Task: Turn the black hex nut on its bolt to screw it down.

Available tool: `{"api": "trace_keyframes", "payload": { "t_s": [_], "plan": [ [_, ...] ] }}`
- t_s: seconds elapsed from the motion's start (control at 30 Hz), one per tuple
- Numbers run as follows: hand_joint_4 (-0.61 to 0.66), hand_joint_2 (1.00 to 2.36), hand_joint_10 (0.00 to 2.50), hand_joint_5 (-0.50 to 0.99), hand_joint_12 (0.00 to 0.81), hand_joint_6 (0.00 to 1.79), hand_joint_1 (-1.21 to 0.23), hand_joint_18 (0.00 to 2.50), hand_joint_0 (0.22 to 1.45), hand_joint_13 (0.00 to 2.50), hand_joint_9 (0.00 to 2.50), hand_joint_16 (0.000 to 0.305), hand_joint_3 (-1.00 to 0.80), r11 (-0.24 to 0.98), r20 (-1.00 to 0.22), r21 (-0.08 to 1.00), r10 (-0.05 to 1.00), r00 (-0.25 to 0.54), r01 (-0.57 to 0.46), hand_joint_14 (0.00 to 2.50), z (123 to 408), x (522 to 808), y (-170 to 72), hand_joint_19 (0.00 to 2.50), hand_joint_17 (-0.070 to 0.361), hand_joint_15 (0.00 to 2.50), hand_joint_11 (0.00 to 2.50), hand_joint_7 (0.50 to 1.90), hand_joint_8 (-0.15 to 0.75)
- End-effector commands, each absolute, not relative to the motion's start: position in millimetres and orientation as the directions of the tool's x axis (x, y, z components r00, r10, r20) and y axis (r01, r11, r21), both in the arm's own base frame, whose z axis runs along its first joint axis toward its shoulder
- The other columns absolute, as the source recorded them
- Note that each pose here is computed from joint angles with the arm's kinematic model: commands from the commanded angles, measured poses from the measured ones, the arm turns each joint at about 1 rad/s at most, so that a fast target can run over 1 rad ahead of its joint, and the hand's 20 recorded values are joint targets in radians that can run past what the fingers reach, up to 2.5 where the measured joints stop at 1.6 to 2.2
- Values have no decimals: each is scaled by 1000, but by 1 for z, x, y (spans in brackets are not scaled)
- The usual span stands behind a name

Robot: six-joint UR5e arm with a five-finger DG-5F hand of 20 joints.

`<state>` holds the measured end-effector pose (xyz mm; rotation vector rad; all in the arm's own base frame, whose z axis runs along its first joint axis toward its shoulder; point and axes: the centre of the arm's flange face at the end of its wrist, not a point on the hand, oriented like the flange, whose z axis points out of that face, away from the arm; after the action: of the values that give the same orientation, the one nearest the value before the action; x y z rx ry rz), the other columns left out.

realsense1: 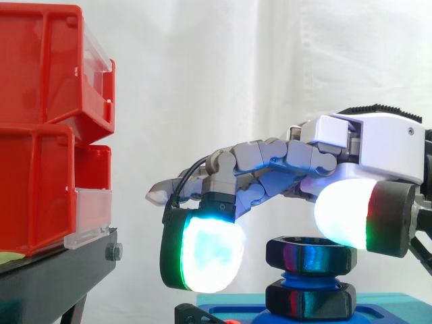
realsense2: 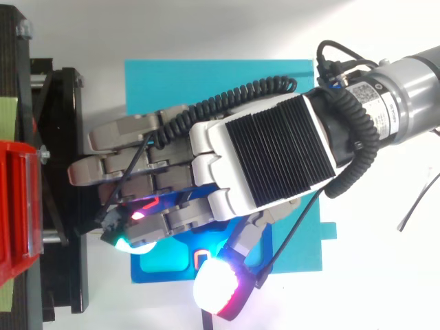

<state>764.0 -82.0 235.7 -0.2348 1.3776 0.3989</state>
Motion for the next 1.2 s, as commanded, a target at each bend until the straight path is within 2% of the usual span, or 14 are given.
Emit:
{"api": "trace_keyframes", "payload": {
  "t_s": [0.0,0.23,0.37,0.53,1.17],
  "plan": [
    [159,1000,6,-120,171,546,-253,0,413,309,563,16,-500,910,-981,74,140,134,-409,3,235,764,-82,275,37,51,201,1187,219],
    [148,1000,6,-137,169,580,-261,0,413,309,564,16,-500,909,-979,67,140,151,-412,0,245,769,-82,274,36,49,203,1131,220],
    [153,1000,6,-148,168,604,-269,0,414,312,558,16,-500,901,-984,78,138,112,-426,0,256,771,-81,273,35,51,209,1091,220],
    [148,1000,7,-154,167,618,-278,0,415,314,555,16,-500,897,-987,85,135,86,-433,2,256,769,-82,269,35,50,216,1075,219],
    [153,1000,6,-159,163,639,-310,0,417,318,562,15,-500,884,-987,79,133,86,-461,2,259,769,-78,280,34,61,227,1035,218]
  ]
}}
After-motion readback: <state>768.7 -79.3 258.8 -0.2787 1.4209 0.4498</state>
